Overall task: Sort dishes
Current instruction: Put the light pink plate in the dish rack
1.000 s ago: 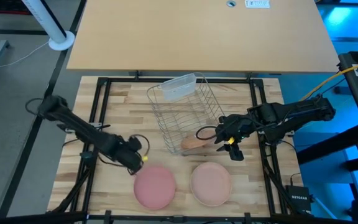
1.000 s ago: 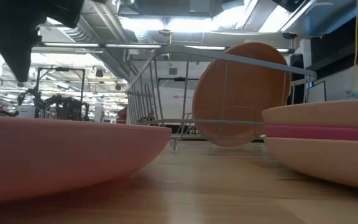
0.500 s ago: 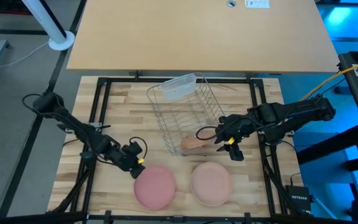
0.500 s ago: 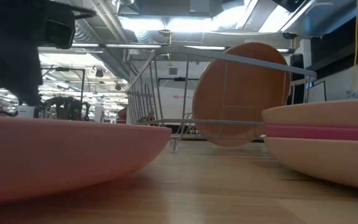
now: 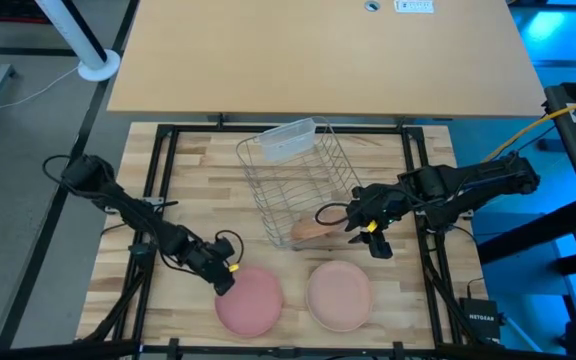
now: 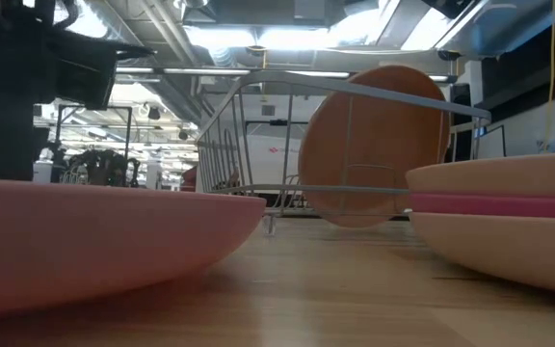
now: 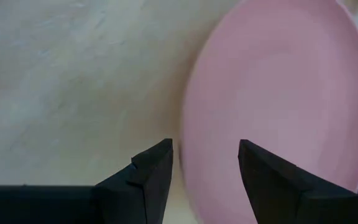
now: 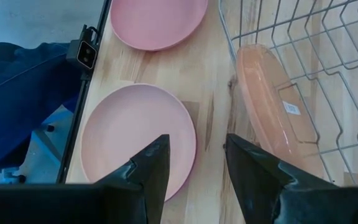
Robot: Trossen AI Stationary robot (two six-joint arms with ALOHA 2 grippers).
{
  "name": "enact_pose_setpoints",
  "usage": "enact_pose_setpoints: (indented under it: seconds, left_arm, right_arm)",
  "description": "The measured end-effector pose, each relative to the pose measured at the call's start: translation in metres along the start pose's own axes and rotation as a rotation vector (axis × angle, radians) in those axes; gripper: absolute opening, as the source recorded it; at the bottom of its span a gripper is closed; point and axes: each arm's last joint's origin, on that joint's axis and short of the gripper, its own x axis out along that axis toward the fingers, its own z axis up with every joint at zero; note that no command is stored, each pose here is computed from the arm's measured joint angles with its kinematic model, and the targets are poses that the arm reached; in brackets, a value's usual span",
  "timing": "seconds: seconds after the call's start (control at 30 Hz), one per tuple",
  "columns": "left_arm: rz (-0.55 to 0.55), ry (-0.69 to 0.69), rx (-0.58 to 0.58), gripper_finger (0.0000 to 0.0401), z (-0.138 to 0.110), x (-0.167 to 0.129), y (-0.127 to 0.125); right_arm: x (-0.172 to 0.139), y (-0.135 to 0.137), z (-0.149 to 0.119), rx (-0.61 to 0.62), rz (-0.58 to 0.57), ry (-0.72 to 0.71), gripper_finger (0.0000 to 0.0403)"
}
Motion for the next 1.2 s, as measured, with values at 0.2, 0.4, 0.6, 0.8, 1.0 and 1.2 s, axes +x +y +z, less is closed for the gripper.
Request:
enact_pose_setpoints:
  seconds: [0.2,0.4,0.6,0.8,1.0,1.2]
  left_arm:
    - [0.056,0.046,-0.07,0.0172,-0.004,0.01,0.005]
    - [0.079,0.086,-0.048,0.0167,-0.007,0.02,0.007]
    - [0.084,0.088,-0.064,0.0086,-0.007,0.018,0.008]
    - [0.035,0.07,-0.096,0.001,-0.003,0.01,-0.003]
    - [-0.028,-0.022,-0.03,0.0005,0.007,-0.005,-0.02]
    - [-0.01,-0.086,0.108,0.0003,0.018,-0.022,-0.043]
  right_arm:
    - [0.0,0.0,0.0,0.0,0.0,0.0,0.0161]
    - [0.0,0.0,0.0,0.0,0.0,-0.001,0.0161]
    - [0.0,0.0,0.0,0.0,0.0,-0.001,0.0161]
    - [-0.001,0.0,0.0,0.021,0.0,0.0,0.0161]
    - [-0.012,0.004,0.006,0.037,0.046,-0.01,0.0161]
    - [-0.035,0.009,0.012,0.013,0.055,-0.016,0.0161]
